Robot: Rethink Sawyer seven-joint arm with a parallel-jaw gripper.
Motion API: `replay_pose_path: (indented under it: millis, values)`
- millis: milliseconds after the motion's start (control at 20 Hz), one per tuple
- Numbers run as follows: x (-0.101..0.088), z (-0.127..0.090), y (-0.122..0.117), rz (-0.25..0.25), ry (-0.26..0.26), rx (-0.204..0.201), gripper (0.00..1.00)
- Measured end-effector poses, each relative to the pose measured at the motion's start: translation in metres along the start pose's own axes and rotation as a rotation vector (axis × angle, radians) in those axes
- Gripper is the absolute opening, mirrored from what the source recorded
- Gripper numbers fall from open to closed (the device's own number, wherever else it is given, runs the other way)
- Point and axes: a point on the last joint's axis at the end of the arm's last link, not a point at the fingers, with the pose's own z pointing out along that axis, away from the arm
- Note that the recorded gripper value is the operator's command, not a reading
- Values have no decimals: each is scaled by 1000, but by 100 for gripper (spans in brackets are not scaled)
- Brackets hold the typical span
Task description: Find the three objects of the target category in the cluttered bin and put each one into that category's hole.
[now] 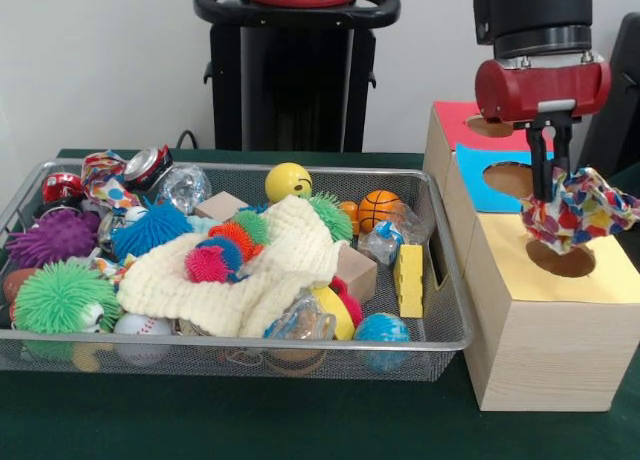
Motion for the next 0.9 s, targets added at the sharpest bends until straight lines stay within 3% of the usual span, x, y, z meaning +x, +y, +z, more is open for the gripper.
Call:
replay_pose_path:
  millis: [150, 550, 900]
  values:
    - [5, 5, -3, 4, -14, 9, 0]
    - [26, 19, -13, 14, 19, 25, 0]
    - [43, 38, -12, 25, 12, 22, 0]
